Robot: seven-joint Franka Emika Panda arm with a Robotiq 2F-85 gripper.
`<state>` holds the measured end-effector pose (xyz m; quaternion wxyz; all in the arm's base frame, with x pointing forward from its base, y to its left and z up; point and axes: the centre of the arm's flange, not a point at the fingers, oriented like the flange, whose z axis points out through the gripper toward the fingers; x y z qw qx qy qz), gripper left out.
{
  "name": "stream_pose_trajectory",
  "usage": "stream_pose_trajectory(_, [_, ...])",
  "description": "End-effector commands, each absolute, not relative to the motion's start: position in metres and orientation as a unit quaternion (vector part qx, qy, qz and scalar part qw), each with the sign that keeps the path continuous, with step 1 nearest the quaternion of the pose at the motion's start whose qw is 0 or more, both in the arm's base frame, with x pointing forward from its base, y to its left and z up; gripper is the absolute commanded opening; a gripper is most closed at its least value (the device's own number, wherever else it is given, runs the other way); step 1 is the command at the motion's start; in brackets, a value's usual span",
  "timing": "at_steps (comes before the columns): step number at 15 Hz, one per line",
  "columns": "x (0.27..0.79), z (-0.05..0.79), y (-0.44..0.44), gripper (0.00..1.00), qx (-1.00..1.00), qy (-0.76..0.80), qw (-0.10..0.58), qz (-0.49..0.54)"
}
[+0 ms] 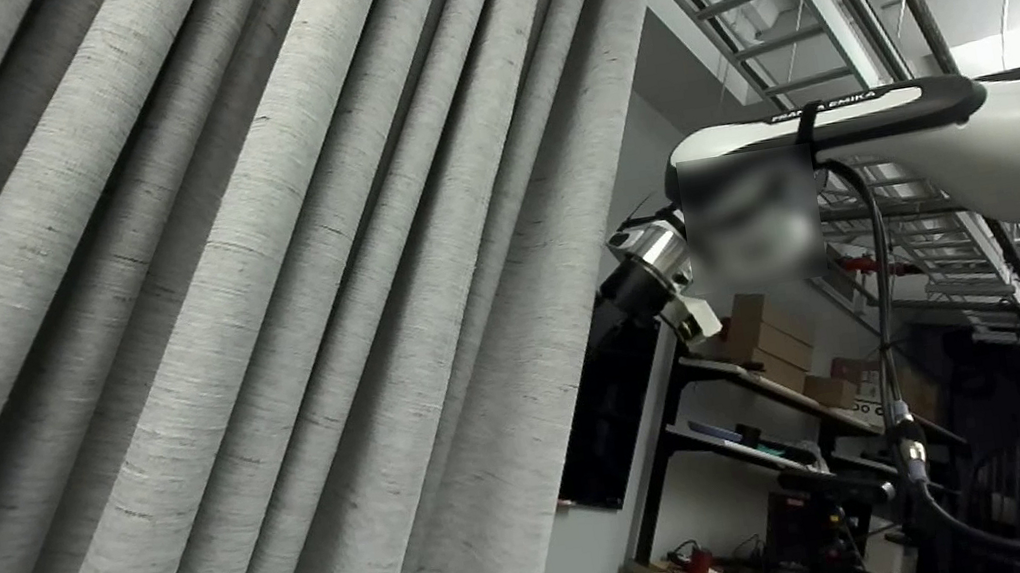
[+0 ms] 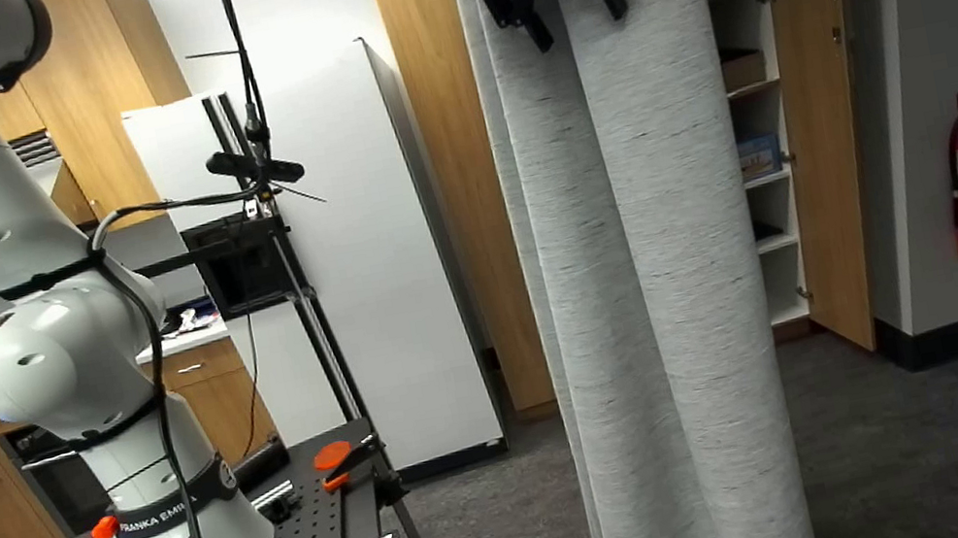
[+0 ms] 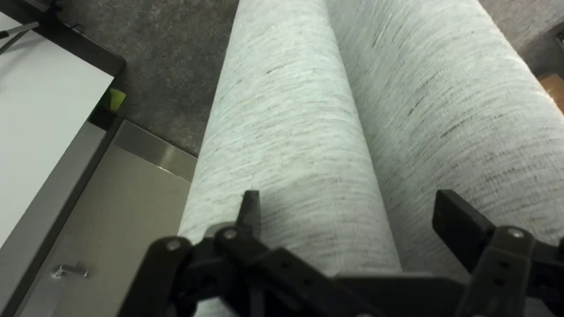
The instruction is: Draw the curtain closed
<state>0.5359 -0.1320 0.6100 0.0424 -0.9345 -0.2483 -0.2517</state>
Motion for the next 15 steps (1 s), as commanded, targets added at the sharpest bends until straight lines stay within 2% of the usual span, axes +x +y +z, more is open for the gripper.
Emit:
stream_pose_trajectory(1, [0.535, 0.634, -0.125, 1.0, -0.917, -0.228, 0.063, -0.32])
stream_pose_trajectory(8, [0.538, 0.684, -0.118, 1.0, -0.875, -0.178, 0.048, -0.447])
stream_pose_trajectory(15, [0.535, 0.726, -0.112, 1.0, -0.815, -0.134, -0.002, -0.564])
